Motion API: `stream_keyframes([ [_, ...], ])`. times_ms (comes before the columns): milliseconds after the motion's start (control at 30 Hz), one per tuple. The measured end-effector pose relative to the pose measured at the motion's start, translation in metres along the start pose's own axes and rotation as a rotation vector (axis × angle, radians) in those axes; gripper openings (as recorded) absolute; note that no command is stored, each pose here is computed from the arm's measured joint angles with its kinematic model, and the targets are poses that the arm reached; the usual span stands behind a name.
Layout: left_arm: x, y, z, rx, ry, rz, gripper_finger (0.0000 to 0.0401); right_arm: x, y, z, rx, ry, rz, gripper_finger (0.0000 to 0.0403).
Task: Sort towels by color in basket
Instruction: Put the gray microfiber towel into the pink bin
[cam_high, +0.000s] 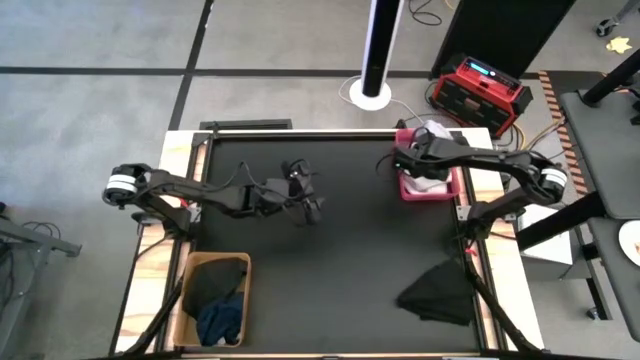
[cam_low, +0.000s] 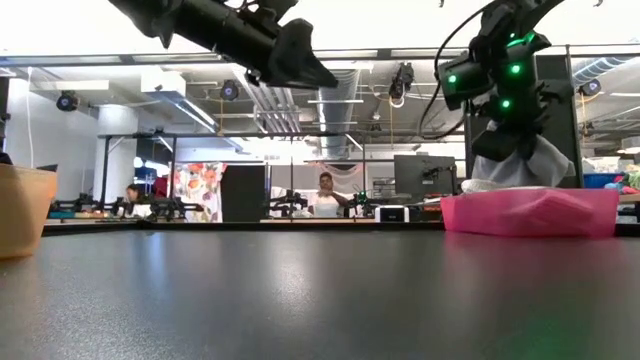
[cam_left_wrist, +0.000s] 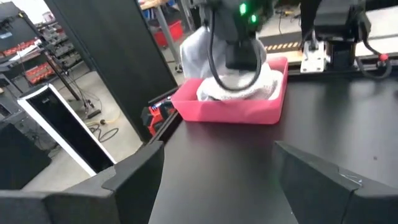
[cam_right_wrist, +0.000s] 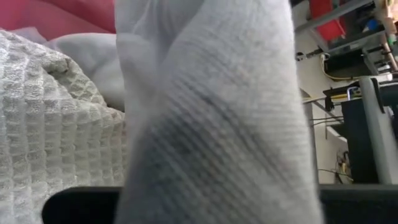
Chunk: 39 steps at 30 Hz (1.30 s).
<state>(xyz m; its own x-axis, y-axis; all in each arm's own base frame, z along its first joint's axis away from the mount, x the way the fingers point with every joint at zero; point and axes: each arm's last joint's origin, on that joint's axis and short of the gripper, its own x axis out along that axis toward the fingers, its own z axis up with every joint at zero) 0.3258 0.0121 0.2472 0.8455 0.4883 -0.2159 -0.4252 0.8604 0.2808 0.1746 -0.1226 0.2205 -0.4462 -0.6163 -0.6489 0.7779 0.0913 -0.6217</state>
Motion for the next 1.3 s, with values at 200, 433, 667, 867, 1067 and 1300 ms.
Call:
stream_keyframes([
  [200,-0.015,0.009,0.013,-0.028,-0.052,0.002,0.0283,0.01,0.017,0.001,-0.011,0.007,-0.006,0.0012],
  [433,-0.044,0.026,0.017,-0.066,-0.109,0.009,0.0283,0.02,0.038,0.002,-0.007,0.034,0.028,0.0012],
  [667,-0.075,0.042,0.007,-0.135,-0.154,0.012,0.0283,0.03,0.052,-0.001,0.026,0.03,0.077,0.0012],
  [867,-0.09,0.049,-0.004,-0.182,-0.172,0.01,0.0283,0.037,0.061,-0.006,0.077,0.004,0.134,0.0012],
  [1067,-0.095,0.051,-0.007,-0.2,-0.183,0.01,0.0283,0.037,0.059,-0.006,0.084,0.002,0.139,0.0012],
  [1300,-0.094,0.051,-0.007,-0.2,-0.184,0.01,0.0283,0.034,0.054,-0.007,0.096,0.007,0.137,0.0017],
])
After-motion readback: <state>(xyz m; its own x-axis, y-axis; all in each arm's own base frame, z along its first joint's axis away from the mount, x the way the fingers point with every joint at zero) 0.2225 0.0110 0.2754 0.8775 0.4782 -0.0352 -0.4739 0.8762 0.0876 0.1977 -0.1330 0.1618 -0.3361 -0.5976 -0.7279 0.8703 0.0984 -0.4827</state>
